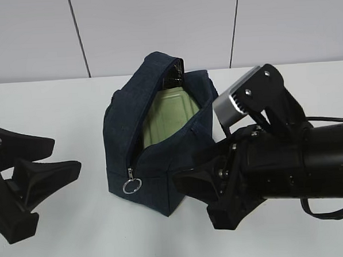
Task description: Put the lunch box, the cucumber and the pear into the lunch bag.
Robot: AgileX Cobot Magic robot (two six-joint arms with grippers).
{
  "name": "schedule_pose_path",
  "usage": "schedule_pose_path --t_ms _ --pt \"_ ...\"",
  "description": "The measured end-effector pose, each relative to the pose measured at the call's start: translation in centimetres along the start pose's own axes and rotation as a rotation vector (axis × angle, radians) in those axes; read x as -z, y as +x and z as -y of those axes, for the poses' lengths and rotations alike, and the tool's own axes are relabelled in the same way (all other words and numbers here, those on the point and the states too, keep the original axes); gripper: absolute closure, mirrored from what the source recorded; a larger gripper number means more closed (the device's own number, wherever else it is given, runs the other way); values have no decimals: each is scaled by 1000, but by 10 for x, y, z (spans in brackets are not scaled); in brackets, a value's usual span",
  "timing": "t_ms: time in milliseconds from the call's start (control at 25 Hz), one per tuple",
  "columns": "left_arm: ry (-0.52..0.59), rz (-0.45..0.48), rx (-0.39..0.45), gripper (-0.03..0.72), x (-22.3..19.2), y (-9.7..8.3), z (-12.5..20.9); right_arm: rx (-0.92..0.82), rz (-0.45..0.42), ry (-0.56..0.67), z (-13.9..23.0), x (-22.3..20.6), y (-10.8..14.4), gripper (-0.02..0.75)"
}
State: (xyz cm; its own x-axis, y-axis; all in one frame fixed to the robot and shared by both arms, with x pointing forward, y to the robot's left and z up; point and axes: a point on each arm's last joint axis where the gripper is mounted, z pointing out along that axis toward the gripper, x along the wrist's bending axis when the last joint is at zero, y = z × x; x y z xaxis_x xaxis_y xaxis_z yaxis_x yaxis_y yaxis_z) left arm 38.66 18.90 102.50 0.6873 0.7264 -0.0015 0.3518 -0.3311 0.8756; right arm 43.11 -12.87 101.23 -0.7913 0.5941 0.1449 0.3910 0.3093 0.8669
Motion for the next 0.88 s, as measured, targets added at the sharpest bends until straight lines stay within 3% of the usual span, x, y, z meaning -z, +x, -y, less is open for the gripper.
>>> schedule_pose_path --t_ms 240,640,880 --pt "-10 6 60 367 0 -1 -1 -1 -3 0 0 0 0 365" --pt "-11 7 66 433 0 -1 -1 -6 -25 -5 0 -1 2 367" --pt "-12 7 69 440 0 -1 -1 -96 -54 -10 -1 0 5 367"
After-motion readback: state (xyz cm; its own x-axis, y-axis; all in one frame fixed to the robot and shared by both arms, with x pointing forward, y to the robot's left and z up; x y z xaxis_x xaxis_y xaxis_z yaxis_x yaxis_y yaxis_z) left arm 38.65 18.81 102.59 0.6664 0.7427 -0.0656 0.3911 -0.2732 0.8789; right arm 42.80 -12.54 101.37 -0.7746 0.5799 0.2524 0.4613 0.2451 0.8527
